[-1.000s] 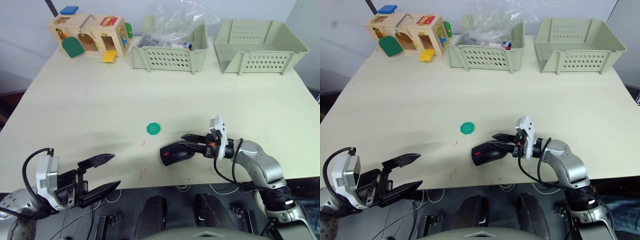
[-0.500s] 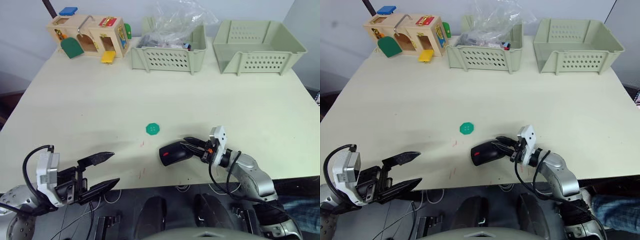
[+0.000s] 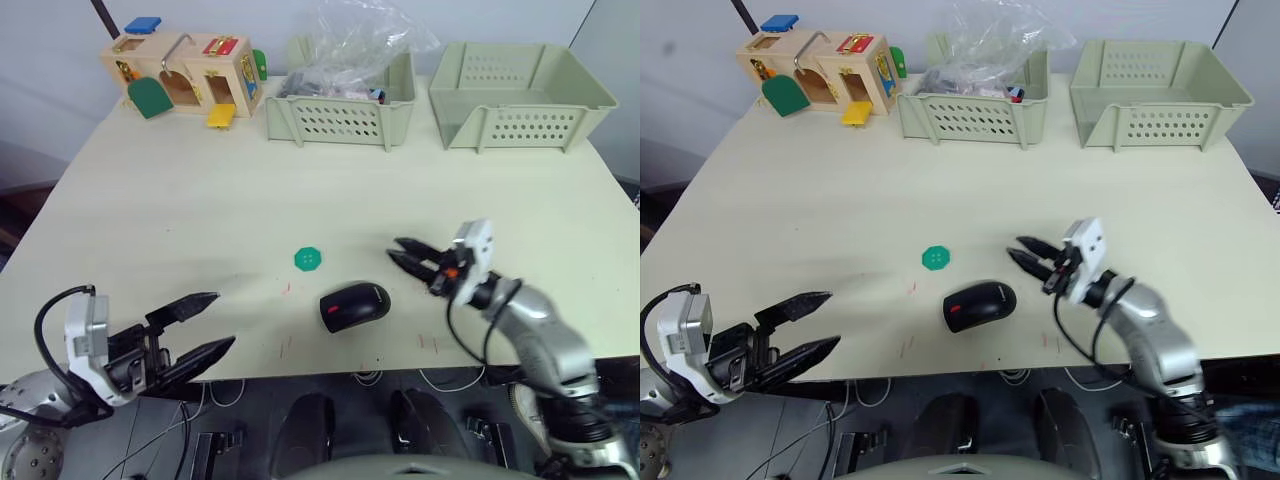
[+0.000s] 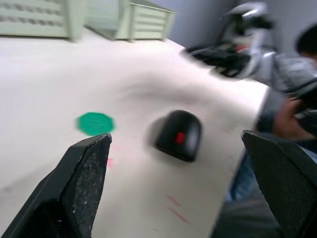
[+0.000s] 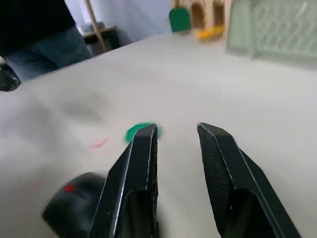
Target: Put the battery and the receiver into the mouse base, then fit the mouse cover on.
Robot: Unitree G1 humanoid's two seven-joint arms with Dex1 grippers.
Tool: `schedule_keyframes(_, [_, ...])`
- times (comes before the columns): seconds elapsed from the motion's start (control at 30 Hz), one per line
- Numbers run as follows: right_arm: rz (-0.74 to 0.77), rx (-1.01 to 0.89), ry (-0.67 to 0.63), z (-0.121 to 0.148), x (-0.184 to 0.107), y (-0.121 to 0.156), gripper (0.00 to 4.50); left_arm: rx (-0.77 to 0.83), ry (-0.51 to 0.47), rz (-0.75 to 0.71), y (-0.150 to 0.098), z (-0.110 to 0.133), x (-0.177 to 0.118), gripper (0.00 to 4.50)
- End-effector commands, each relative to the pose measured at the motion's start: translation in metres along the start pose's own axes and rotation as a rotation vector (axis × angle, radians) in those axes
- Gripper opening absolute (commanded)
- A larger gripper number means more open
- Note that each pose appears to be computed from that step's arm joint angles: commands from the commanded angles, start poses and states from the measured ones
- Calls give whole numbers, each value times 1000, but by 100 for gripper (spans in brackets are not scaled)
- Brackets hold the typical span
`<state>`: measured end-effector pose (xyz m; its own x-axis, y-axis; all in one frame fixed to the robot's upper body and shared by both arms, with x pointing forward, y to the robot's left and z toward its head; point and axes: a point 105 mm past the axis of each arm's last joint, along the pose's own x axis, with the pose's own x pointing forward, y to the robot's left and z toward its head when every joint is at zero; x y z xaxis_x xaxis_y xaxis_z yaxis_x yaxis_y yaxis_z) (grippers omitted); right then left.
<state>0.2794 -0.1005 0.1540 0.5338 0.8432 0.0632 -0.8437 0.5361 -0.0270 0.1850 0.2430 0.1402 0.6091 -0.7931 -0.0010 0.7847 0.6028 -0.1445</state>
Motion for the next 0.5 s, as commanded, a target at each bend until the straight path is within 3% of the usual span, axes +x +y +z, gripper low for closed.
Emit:
schedule_keyframes(0.03, [25,-8,-5,6,-17,-1,158,-1,1,47,2,2,-1,450])
schedule_keyframes(0.13, [-13,-83,139,1,-59,-18,240,-16,85,142,12,-11,-13,450])
schedule_keyframes(0.3, [-45,-73,283,-11,-110,-21,442,-26,165,235,17,-24,-27,450])
schedule_keyframes(0.5, [-116,-32,291,-18,-134,-24,442,-33,198,294,19,-33,-35,450])
